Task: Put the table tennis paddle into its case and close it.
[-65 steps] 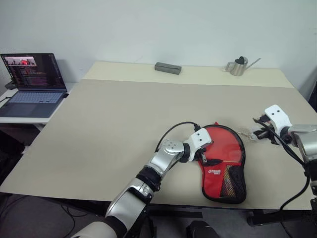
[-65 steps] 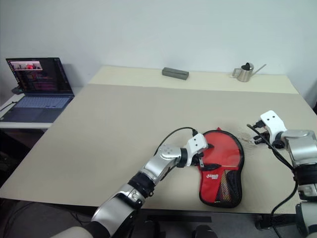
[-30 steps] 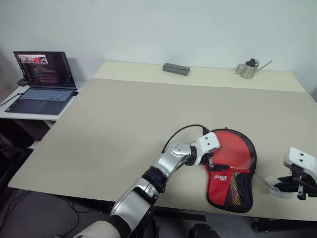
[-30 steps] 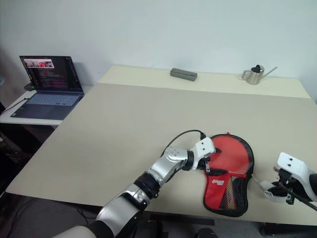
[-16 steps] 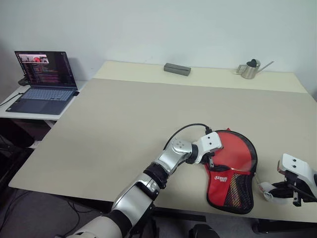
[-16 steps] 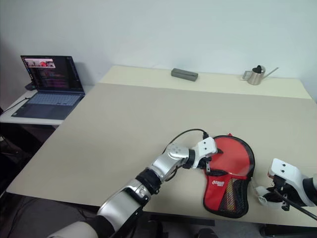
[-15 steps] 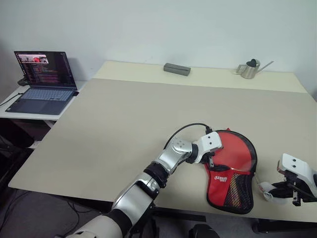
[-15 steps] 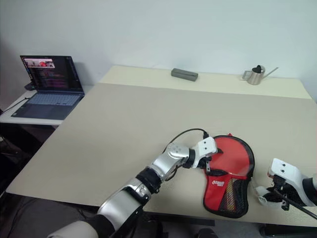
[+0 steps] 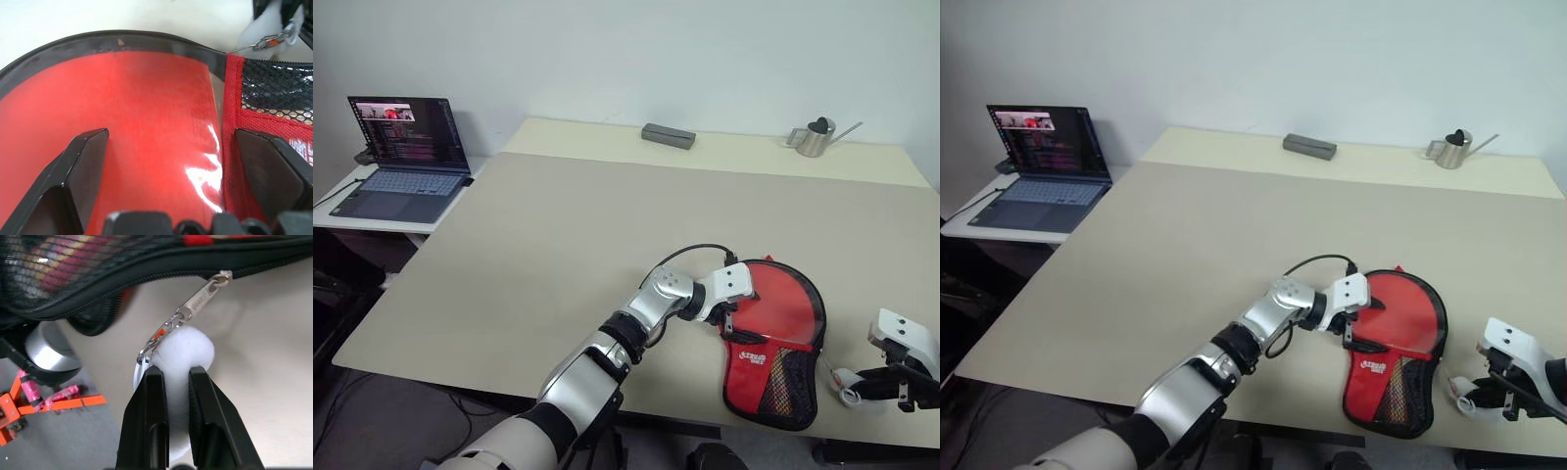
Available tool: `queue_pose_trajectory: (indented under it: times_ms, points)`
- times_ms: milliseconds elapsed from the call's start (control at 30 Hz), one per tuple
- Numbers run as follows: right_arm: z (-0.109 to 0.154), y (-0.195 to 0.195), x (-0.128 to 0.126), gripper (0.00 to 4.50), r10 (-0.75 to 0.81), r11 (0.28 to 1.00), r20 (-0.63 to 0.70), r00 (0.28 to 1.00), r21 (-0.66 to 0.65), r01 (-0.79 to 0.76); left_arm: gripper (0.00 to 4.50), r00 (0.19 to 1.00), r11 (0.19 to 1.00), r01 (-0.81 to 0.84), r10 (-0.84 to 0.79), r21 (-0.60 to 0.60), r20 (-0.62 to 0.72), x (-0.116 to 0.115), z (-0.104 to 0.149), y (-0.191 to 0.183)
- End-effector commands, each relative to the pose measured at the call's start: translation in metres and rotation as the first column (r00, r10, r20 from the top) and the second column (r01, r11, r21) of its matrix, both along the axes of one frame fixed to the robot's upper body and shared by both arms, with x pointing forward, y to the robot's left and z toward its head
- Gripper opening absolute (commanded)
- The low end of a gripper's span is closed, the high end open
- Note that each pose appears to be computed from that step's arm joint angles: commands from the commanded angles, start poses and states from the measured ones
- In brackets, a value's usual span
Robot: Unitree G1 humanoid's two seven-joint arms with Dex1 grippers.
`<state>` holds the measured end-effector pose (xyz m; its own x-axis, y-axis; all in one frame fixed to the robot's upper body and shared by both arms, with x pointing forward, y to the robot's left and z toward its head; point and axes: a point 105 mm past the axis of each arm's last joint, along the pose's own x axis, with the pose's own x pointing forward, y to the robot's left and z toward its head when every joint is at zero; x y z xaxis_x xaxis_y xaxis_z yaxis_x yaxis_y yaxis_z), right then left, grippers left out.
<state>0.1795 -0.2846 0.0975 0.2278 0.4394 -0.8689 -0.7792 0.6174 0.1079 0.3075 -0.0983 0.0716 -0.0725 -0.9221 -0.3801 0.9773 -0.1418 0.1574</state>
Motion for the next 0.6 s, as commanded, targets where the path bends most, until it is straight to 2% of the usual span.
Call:
queue_pose_trajectory:
  times_ms: [33, 600]
  points:
    - [-0.002, 0.009, -0.014, 0.15, 0.025, 0.999, -0.055, 0.998, 0.042, -0.023, 4.50, 0.996, 0.986, 0.067, -0.058, 0.154, -0.063, -0.022, -0.041, -0.001]
    - [-0.010, 0.021, -0.045, 0.13, 0.120, 0.992, -0.136, 0.983, 0.042, -0.116, 4.50, 0.998, 0.988, 0.050, -0.042, 0.143, -0.052, -0.023, -0.039, -0.009]
